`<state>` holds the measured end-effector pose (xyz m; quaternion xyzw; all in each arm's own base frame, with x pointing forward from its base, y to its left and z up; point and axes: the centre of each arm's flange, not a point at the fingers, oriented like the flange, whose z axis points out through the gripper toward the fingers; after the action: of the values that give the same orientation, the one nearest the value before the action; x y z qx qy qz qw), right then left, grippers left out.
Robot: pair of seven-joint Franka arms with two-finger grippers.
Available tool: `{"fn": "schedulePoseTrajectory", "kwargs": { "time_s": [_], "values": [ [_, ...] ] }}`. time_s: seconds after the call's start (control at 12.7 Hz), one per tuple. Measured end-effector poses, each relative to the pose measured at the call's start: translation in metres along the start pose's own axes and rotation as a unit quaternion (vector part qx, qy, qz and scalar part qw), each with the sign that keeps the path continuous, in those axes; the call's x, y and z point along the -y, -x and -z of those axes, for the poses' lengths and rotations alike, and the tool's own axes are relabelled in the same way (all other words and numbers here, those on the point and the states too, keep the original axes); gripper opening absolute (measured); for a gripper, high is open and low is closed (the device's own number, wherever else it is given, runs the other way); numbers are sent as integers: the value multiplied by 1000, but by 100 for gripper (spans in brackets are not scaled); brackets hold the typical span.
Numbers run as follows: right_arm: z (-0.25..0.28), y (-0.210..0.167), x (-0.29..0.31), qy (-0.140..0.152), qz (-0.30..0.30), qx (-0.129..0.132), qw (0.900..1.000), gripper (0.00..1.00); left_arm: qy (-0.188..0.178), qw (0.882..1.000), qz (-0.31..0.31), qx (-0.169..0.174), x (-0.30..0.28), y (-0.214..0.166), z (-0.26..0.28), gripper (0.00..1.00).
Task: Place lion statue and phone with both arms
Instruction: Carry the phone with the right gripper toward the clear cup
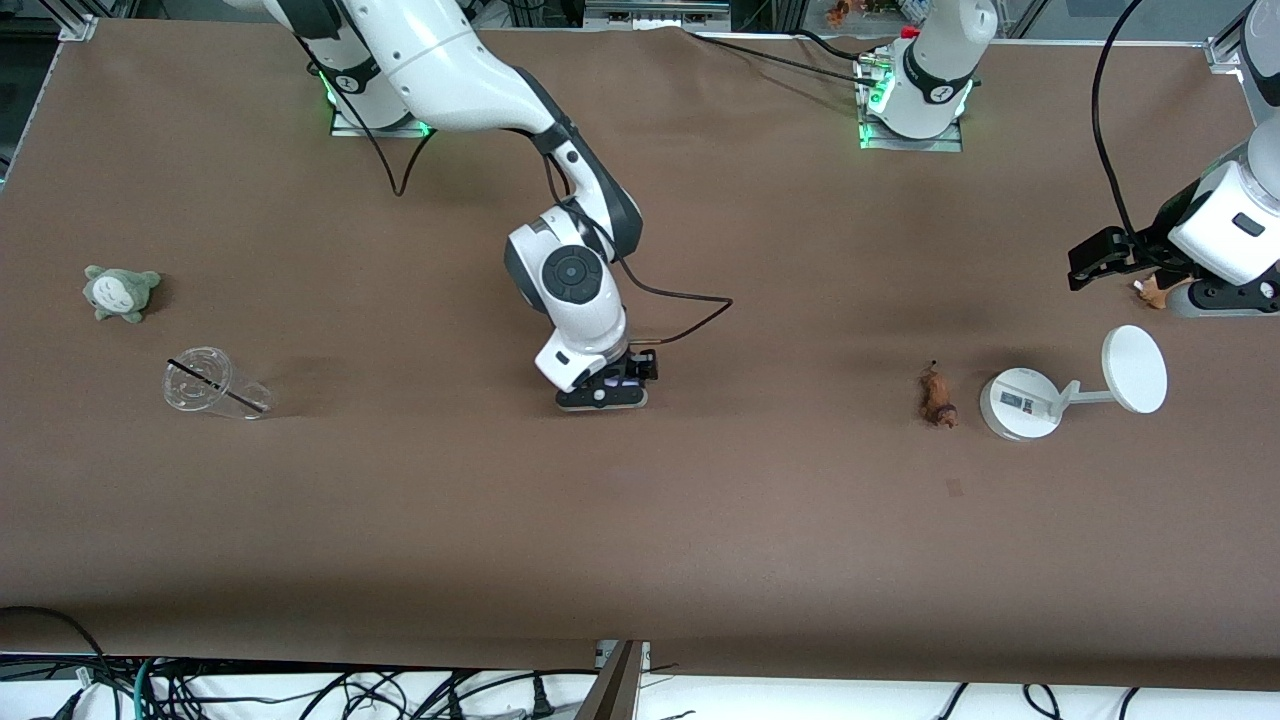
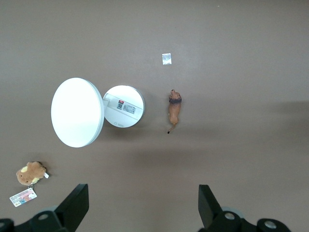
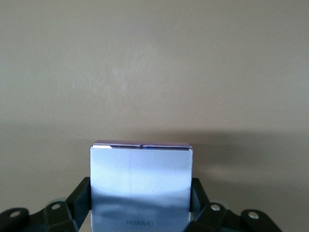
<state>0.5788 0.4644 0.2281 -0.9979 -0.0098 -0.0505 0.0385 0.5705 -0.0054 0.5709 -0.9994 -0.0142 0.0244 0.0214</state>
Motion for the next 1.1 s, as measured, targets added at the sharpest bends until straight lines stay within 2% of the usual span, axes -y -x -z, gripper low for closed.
{"fn": "schedulePoseTrajectory", "kwargs": {
  "time_s": [0.24, 0.39, 0.63, 0.87, 1.1],
  "values": [
    [87, -27, -35, 29, -17, 17, 999, 84, 0, 1000, 0, -1, 0, 0, 1, 100],
    [143, -39, -72, 51, -7, 41, 998, 84, 0, 1000, 0, -1, 0, 1, 1, 100],
    [197, -52, -131, 63, -1, 54, 997, 84, 0, 1000, -1, -1, -2, 1, 1, 100],
    [189, -59, -189, 78, 17, 69, 994, 84, 0, 1000, -3, -1, -5, 1, 1, 100],
    [156, -66, -232, 83, 25, 61, 994, 84, 0, 1000, -3, -1, -5, 1, 2, 100]
  ]
}}
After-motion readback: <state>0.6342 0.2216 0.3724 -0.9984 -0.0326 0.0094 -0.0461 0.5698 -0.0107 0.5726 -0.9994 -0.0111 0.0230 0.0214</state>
